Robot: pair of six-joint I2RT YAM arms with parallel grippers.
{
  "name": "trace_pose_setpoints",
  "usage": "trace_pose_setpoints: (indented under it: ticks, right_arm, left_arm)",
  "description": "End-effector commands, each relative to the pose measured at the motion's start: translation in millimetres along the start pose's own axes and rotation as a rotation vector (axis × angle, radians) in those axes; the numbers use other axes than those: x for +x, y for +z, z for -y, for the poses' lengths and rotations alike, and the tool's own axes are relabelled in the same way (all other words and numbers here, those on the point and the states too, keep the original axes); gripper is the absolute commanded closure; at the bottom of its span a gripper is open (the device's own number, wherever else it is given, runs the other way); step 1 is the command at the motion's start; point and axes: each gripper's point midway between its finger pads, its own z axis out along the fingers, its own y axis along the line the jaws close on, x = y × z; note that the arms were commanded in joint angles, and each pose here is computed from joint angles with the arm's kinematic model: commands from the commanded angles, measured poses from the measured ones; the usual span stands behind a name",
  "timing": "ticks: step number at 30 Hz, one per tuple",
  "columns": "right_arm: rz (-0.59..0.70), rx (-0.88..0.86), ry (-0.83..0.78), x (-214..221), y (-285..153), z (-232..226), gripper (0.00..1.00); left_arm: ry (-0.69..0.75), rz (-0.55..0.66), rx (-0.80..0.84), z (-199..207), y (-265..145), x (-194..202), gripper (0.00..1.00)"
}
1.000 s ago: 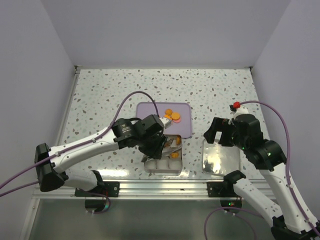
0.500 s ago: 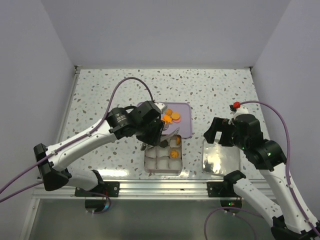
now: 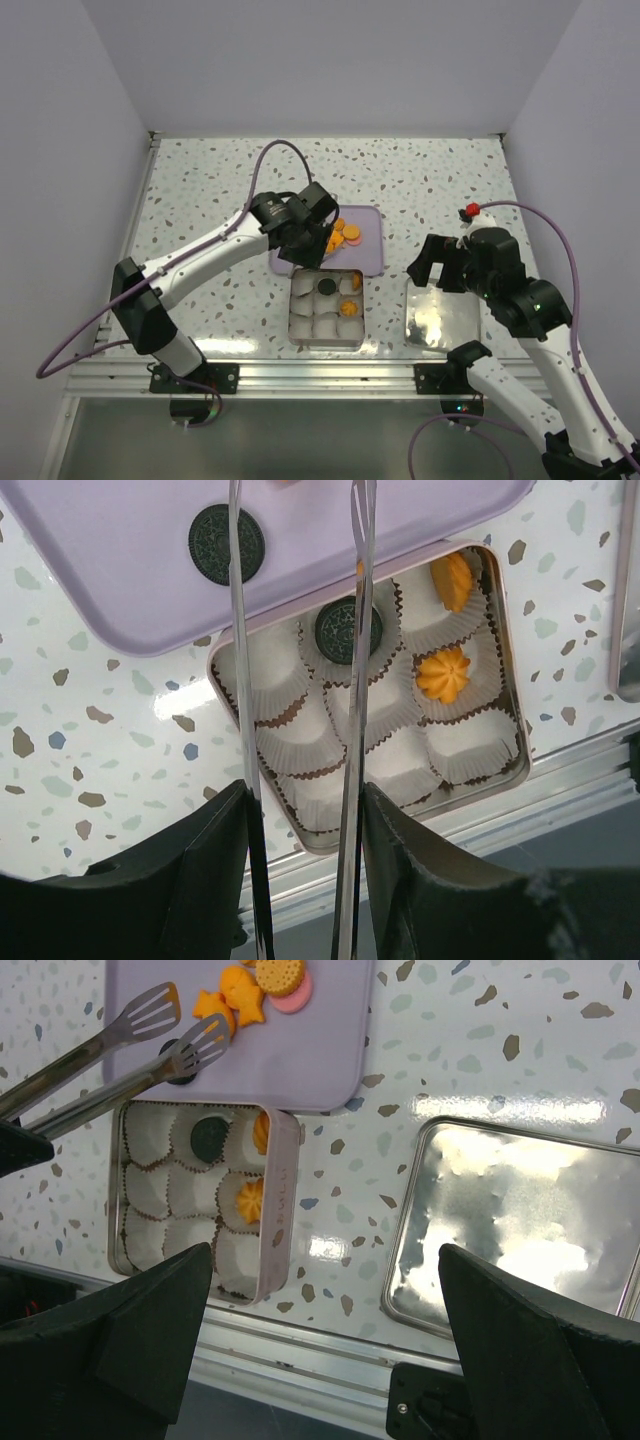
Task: Pack the cookies
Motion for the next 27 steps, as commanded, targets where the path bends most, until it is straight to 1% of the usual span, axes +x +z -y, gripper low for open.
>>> trace_pose_setpoints:
  ticks: [1, 18, 27]
  right_arm:
    - [0.036, -0.003, -0.008, -11, -3, -3, 0.01]
    - [0.026, 0.009, -0.013, -9, 3, -1, 0.01]
    - [0.027, 0.015, -0.015, -9, 3, 0, 0.01]
  left_arm:
    - [0.019, 0.034, -0.023, -1, -1, -17, 0.49]
    - [0.010, -0.038, -0.090, -6, 26, -12, 0.49]
    - [-0.004, -0.071, -0.116, -11, 39, -11, 0.51]
